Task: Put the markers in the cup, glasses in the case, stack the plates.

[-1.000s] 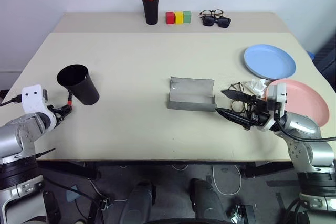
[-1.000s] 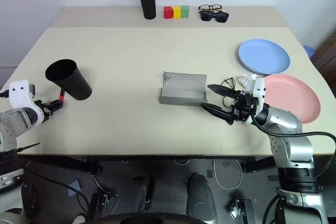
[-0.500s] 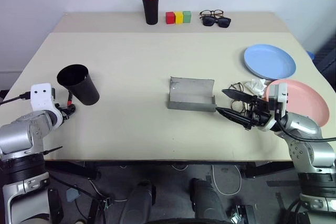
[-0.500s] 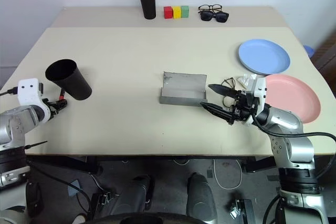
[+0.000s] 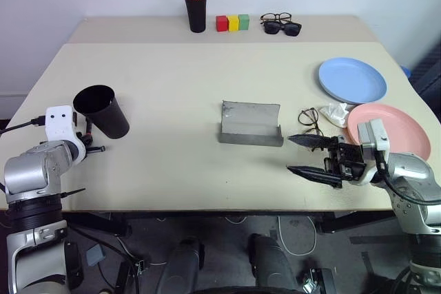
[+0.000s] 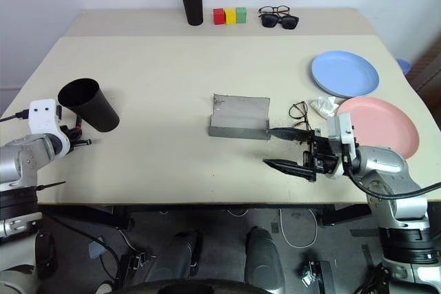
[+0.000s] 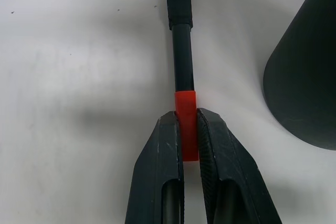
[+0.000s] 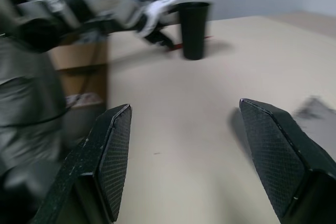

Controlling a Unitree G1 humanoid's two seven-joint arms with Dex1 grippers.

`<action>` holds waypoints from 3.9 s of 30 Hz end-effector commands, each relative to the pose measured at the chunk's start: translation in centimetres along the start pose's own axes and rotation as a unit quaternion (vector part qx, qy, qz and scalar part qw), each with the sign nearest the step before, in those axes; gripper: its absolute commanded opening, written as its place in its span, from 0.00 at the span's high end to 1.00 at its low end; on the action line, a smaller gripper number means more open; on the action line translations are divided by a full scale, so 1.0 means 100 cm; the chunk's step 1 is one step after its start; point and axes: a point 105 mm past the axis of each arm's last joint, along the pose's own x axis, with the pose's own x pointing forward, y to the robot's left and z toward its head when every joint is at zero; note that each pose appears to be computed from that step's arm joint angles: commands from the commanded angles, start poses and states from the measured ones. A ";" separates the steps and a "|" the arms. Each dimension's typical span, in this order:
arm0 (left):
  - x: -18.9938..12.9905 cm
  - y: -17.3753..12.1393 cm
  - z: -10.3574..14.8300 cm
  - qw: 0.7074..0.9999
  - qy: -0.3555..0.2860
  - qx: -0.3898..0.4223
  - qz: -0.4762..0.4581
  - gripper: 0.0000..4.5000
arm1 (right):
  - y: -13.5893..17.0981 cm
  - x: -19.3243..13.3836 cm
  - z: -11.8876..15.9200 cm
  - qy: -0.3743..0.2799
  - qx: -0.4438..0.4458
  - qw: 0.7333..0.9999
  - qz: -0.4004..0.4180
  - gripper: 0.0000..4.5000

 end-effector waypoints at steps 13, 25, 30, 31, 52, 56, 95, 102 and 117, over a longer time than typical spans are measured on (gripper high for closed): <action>-0.068 0.020 -0.044 0.999 -0.012 -0.007 0.030 0.99 | 0.006 0.026 0.006 -0.025 -0.008 0.997 0.071 0.26; -0.108 -0.018 -0.066 0.968 0.017 0.178 -0.174 0.99 | -0.004 0.037 0.006 -0.035 -0.011 0.997 0.070 0.26; -0.110 -0.048 -0.063 0.927 0.000 0.265 -0.264 0.99 | -0.003 0.035 0.006 -0.037 -0.015 0.998 0.058 0.26; -0.107 -0.053 -0.061 0.919 -0.005 0.285 -0.274 0.99 | -0.003 0.035 0.006 -0.038 -0.016 0.998 0.054 0.26; -0.071 -0.112 -0.019 0.857 -0.048 0.364 -0.361 0.28 | -0.001 0.018 0.011 -0.028 -0.035 0.999 -0.030 0.26; -0.086 -0.120 0.007 0.842 -0.065 0.379 -0.380 0.28 | -0.004 0.017 0.012 -0.031 -0.033 0.998 -0.038 0.26; -0.051 -0.206 0.047 0.864 -0.019 0.371 -0.340 0.99 | 0.002 0.003 0.003 -0.032 -0.038 0.992 -0.116 0.26; -0.099 -0.176 0.168 0.881 -0.411 0.163 -0.169 0.99 | -0.015 0.014 0.012 -0.059 -0.060 0.989 -0.121 0.26; -0.114 -0.066 0.171 0.838 -0.519 0.032 0.163 0.99 | -0.034 0.054 0.012 -0.069 -0.098 0.993 -0.007 0.26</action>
